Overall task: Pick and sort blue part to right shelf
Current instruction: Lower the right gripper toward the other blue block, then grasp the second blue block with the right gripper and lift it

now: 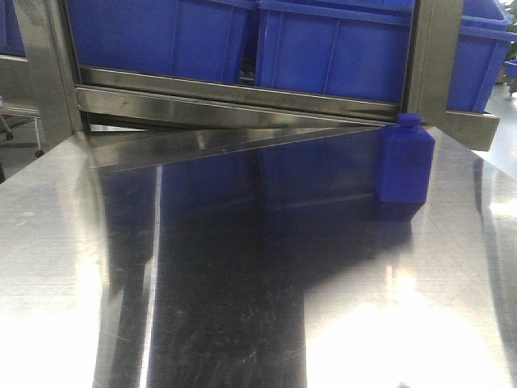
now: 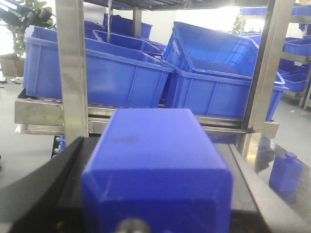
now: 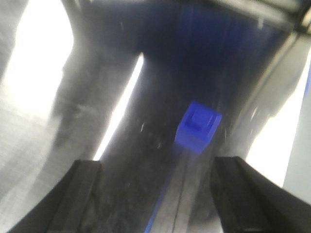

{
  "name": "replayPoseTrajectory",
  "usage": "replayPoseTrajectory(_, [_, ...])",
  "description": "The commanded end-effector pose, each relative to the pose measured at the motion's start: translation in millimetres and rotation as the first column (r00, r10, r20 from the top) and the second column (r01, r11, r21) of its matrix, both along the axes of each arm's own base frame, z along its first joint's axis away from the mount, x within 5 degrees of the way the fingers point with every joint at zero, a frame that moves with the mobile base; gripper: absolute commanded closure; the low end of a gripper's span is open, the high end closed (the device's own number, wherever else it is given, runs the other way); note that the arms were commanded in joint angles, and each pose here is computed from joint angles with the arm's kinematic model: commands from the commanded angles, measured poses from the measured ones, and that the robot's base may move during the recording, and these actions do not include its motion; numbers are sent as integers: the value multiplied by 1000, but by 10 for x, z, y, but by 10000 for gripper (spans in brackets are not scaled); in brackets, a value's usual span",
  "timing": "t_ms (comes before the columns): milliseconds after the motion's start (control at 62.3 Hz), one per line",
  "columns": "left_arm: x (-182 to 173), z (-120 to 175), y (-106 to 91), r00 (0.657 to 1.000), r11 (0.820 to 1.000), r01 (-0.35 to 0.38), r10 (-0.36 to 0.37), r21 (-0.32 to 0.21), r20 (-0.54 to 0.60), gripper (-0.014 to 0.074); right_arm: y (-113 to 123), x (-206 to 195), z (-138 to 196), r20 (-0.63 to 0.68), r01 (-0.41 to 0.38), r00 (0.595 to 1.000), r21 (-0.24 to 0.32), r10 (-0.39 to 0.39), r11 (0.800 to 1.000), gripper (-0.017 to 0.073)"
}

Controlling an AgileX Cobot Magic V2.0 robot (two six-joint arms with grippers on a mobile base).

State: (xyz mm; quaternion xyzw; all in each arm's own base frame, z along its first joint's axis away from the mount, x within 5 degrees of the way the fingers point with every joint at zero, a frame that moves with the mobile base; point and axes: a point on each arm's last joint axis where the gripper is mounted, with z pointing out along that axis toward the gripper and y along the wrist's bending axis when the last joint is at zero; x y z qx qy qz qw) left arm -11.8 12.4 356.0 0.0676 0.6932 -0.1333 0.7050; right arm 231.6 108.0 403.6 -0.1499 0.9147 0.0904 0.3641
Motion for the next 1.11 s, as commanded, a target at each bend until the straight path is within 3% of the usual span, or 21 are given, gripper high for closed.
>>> replayPoseTrajectory(0, [-11, 156, -1, 994, 1000, 15, -12, -25, 110, 363, 69, 195, 164, -16, 61, 998, 18, -60, 998, 6])
replayPoseTrajectory(128, [-16, 184, -2, 990, 999, 18, -13, -32, 141, 363, 113, 516, 78, -122, 175, 976, -34, -178, 984, 6])
replayPoseTrajectory(401, [-17, 188, -3, 989, 999, 20, -14, -34, 144, 363, 13, 1071, -391, -285, 260, 917, -97, -277, 961, 6])
replayPoseTrajectory(738, [-17, 190, -3, 989, 999, 21, -15, -36, 146, 363, 177, 1505, -986, -331, 231, 910, -101, -251, 968, 6])
replayPoseTrajectory(1091, [-17, 190, -3, 989, 999, 21, -15, -36, 146, 363, 225, 1677, -1448, -415, 218, 870, -162, -266, 963, 26])
